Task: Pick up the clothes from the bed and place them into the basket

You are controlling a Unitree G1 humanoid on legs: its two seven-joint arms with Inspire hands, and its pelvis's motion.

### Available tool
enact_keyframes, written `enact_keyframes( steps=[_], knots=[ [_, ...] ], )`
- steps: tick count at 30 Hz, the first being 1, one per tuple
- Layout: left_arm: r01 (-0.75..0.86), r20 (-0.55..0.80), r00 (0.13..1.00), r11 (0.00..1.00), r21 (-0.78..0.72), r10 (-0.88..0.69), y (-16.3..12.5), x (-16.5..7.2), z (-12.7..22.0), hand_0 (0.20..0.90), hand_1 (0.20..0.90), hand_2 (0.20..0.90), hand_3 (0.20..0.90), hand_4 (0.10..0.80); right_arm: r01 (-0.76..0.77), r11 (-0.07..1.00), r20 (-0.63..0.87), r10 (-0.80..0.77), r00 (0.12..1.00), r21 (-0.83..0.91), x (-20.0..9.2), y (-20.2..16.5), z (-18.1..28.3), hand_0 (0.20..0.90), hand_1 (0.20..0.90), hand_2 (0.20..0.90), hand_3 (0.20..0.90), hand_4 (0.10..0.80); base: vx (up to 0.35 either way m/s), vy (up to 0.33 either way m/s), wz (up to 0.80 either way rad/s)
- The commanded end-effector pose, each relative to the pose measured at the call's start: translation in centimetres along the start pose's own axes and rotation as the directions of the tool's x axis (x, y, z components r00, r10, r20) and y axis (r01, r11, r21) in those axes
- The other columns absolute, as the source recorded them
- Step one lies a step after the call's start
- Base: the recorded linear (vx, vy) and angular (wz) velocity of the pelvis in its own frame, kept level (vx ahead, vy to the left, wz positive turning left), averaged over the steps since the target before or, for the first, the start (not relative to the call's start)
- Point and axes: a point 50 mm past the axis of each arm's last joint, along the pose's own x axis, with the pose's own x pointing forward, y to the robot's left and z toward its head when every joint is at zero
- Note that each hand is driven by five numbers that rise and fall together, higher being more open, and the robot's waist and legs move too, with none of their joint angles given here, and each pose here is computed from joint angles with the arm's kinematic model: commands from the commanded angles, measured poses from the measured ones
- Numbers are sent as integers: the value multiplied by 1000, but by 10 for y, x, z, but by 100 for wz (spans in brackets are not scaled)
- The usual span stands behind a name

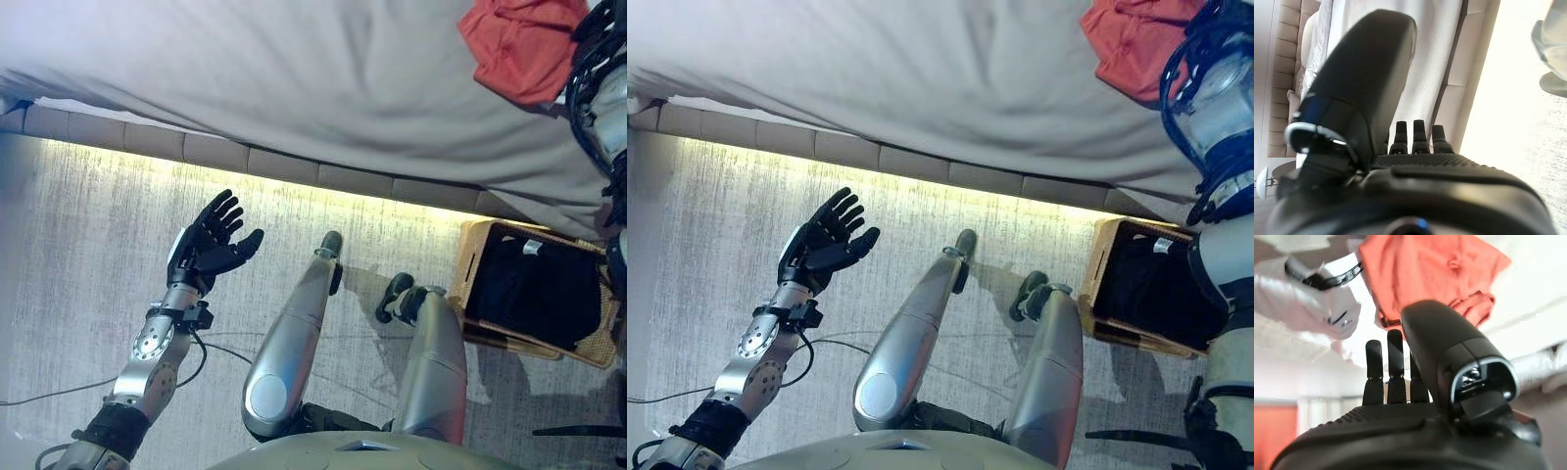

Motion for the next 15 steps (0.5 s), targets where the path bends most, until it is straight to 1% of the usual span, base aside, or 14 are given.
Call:
enact_keyframes(
  steps=[1, 4, 5, 9, 11, 12, 14, 15],
  knots=[
    [-43, 61, 997, 999, 2, 43, 5, 2, 11, 900, 900, 900, 900, 800, 235, 966, 121, -247, 961, 110, 2, -48, 21, 900, 900, 900, 900, 800, -21, -41, -20],
    [-147, -69, 987, 987, -63, 142, 14, 0, -8, 900, 900, 900, 900, 800, 210, 965, 158, -235, 959, 159, -7, -31, 14, 900, 900, 900, 900, 800, 112, -106, -16],
    [-169, -86, 983, 983, -72, 162, 15, -1, -10, 900, 900, 900, 900, 800, 180, 970, 166, -207, 964, 164, -9, -26, 12, 900, 900, 900, 900, 800, 136, -113, -14],
    [-183, -103, 979, 980, -81, 174, 14, -3, -11, 900, 900, 900, 900, 800, 91, 987, 181, -115, 977, 135, -18, -9, 2, 900, 900, 900, 900, 800, 169, -66, -26],
    [-182, -109, 979, 979, -93, 172, 9, -4, -12, 900, 900, 900, 900, 800, 54, 992, 190, -75, 979, 112, -22, -1, 1, 900, 900, 900, 900, 800, 220, 14, -32],
    [-186, -118, 978, 977, -100, 174, 6, -6, -16, 900, 900, 900, 900, 800, 14, 994, 188, -35, 982, 112, -25, 8, 1, 900, 900, 900, 900, 800, 241, 54, -28],
    [-173, -120, 980, 979, -105, 160, 3, -5, -18, 900, 900, 900, 900, 800, 2, 995, 172, -18, 985, 96, -26, 17, 0, 900, 900, 900, 900, 800, 205, 66, -26],
    [-146, -101, 986, 983, -108, 135, -1, 0, -15, 900, 900, 900, 900, 800, 12, 996, 158, -25, 987, 85, -25, 18, 1, 900, 900, 900, 900, 800, 126, 81, -4]
  ],
)
